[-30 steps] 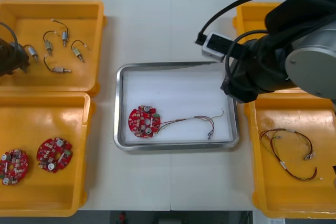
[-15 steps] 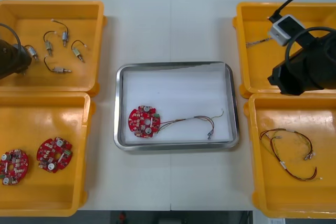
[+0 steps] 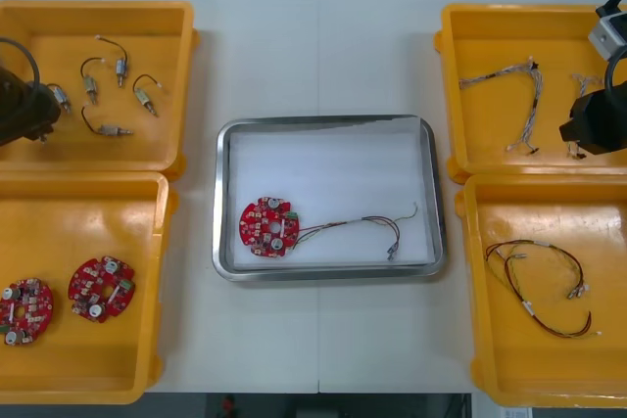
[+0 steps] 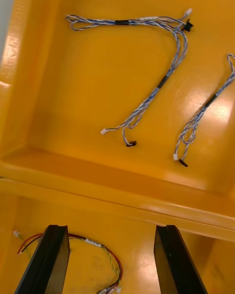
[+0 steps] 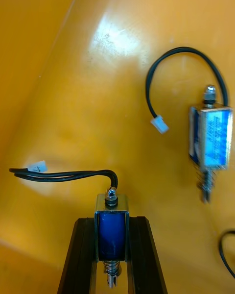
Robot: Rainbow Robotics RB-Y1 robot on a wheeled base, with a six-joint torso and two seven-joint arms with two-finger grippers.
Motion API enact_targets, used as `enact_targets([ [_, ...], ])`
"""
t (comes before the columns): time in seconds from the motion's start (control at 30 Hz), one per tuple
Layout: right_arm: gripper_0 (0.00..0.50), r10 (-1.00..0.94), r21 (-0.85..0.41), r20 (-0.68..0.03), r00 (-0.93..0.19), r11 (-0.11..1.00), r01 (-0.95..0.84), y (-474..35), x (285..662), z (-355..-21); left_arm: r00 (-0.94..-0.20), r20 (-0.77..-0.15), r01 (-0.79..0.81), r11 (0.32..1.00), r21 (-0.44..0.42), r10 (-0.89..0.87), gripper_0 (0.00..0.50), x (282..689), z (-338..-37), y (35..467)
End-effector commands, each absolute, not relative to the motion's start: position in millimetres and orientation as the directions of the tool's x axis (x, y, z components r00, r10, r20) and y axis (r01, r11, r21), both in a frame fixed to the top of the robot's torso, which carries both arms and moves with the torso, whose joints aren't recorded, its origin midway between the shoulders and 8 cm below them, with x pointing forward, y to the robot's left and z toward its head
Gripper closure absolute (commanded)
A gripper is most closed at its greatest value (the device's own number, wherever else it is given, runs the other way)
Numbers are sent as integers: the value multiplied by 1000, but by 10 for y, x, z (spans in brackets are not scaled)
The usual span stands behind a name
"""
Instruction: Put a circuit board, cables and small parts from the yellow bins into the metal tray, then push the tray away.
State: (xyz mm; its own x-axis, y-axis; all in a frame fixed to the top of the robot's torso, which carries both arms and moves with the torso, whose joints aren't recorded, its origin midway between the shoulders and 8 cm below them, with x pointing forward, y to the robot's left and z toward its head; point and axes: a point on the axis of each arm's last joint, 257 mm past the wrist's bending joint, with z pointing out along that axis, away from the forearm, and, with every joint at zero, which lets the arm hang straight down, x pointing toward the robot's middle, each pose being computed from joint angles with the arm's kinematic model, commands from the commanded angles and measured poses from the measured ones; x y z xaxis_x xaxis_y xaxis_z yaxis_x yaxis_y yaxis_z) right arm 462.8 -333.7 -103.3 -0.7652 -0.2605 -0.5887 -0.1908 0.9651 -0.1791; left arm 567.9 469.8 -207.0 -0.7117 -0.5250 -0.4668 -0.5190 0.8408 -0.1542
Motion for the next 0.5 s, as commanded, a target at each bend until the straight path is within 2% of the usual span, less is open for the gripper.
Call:
enact_targets([
  [0.03,0,-157,-152,-618,-770,985,-78,-3568,4806,-797,-735,-515,-441,888,-129,-440,500,5745,-1522,4550],
  [0.3,0,-33,-94,-581,-813,995,26,-3779,5071,-766,-799,-504,-372,928,-14,-328,500,5437,-1071,4171],
  [0.4,0,17,-73,-553,-833,995,68,-3857,5126,-824,-828,-488,-322,947,10,-276,500,5292,-966,3931],
  [0.5,0,49,-56,-525,-849,994,92,-3898,5155,-888,-834,-478,-309,951,-7,-274,500,5185,-896,3689],
])
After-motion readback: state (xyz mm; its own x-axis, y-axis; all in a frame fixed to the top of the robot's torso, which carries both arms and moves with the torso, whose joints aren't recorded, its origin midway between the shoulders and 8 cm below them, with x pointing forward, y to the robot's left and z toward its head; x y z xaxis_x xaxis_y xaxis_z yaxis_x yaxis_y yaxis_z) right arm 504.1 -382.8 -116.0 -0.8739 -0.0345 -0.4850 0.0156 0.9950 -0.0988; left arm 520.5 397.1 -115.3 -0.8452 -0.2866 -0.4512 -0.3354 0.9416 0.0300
